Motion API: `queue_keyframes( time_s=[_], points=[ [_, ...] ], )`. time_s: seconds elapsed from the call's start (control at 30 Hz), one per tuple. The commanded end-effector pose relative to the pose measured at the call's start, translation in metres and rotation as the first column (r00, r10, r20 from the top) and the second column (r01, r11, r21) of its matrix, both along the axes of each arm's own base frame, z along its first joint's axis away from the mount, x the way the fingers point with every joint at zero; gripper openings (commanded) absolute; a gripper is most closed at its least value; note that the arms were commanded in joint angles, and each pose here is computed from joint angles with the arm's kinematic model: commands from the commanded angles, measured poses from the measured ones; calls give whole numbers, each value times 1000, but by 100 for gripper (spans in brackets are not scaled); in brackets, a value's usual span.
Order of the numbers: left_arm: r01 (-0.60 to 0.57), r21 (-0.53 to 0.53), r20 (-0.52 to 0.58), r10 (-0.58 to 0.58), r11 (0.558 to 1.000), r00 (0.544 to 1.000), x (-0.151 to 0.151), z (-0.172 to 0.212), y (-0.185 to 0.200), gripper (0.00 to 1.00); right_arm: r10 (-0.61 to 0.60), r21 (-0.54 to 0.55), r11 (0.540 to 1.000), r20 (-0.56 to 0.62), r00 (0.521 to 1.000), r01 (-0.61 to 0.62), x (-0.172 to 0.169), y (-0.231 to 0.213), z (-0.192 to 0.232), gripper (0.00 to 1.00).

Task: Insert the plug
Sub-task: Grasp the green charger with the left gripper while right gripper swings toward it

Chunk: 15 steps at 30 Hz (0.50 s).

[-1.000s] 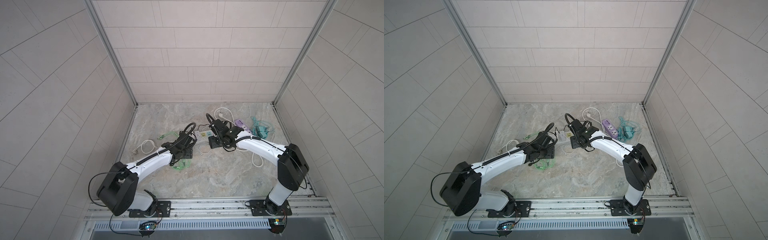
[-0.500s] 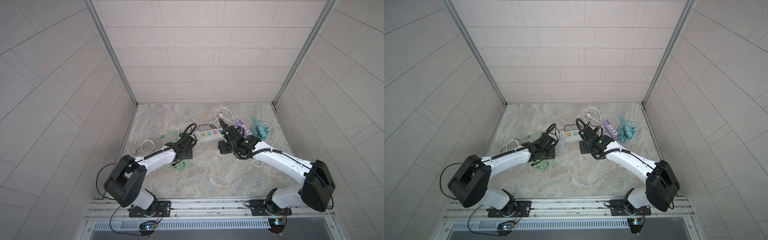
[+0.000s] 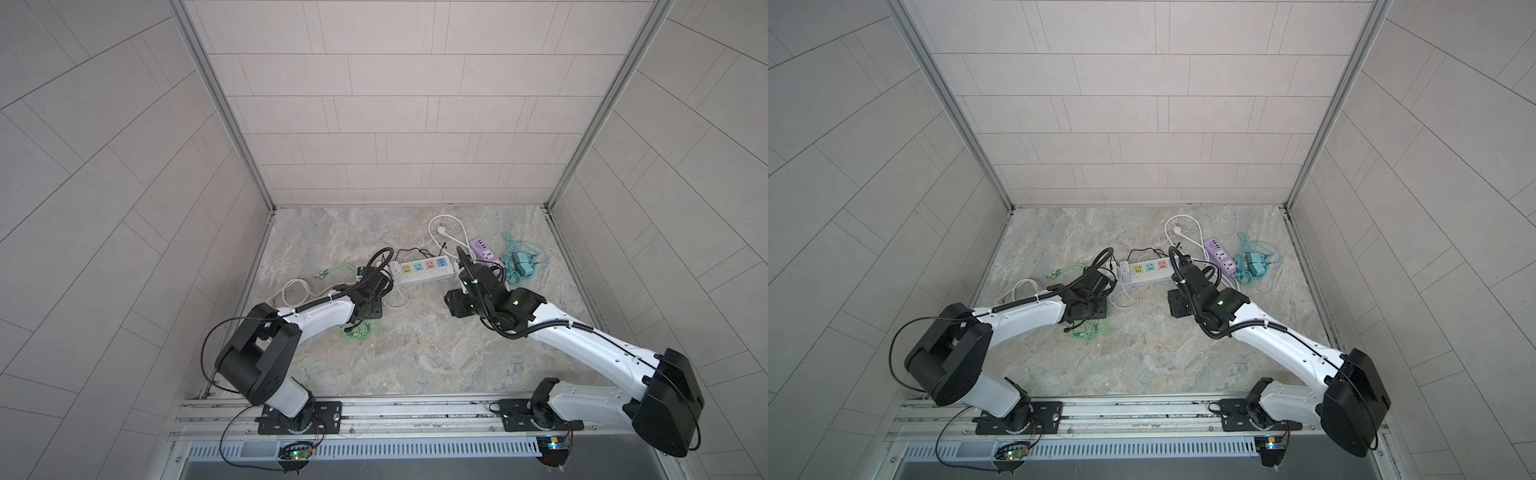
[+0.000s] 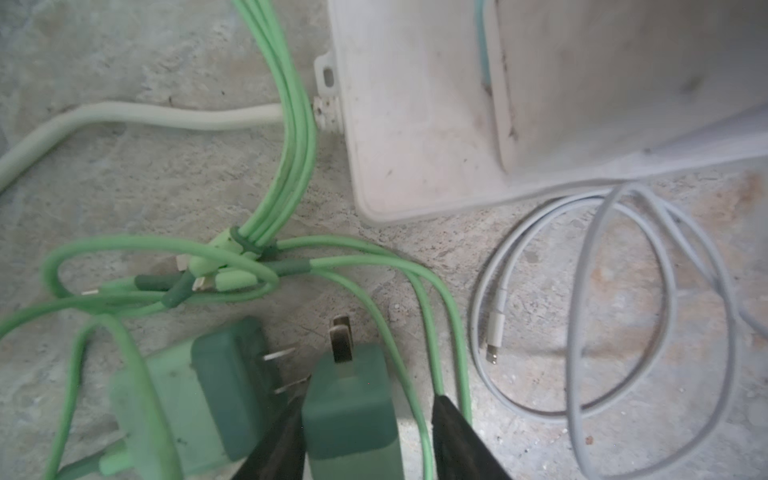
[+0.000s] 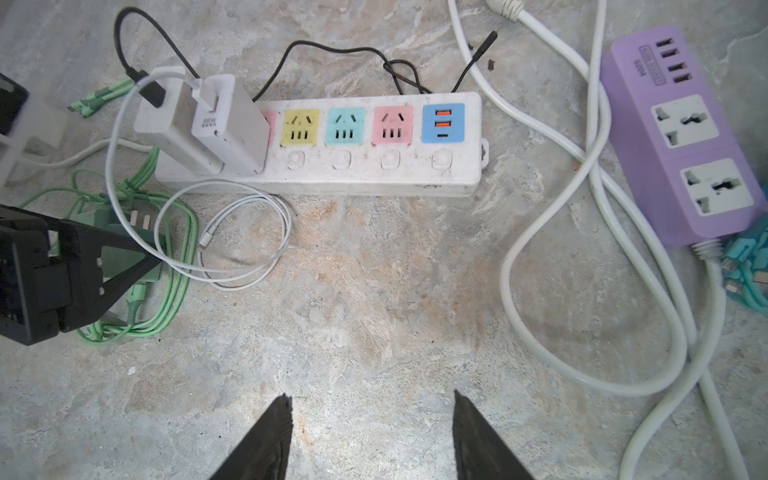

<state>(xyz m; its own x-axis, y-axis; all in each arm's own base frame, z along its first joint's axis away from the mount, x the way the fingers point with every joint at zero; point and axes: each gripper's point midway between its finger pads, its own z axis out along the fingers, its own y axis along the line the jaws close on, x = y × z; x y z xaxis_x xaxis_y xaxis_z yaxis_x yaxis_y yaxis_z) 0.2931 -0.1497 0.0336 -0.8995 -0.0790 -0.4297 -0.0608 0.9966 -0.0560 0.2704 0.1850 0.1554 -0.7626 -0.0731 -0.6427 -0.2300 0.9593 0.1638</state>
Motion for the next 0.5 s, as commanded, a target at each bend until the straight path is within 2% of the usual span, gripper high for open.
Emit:
queue_keyframes(
  time_s=[0.0, 0.17, 0.33, 0.47],
  points=[
    [-17, 11, -3, 17, 1000, 1000, 1, -5, 7, 42, -11, 10, 1000, 30, 999, 10, -4, -7, 5, 61],
    [-22, -7, 0, 22, 1000, 1000, 5, -5, 7, 31, 23, 18, 1000, -14, 1000, -23, -17, -2, -8, 61],
    [-15, -38, -4, 15, 999, 1000, 4, -4, 4, 20, 146, 22, 989, 15, 989, -147, -33, 25, -13, 60],
    [34, -157, 10, -33, 987, 999, -5, 17, -12, 13, 269, 20, 963, 59, 961, -270, -48, 54, -14, 60]
  ],
)
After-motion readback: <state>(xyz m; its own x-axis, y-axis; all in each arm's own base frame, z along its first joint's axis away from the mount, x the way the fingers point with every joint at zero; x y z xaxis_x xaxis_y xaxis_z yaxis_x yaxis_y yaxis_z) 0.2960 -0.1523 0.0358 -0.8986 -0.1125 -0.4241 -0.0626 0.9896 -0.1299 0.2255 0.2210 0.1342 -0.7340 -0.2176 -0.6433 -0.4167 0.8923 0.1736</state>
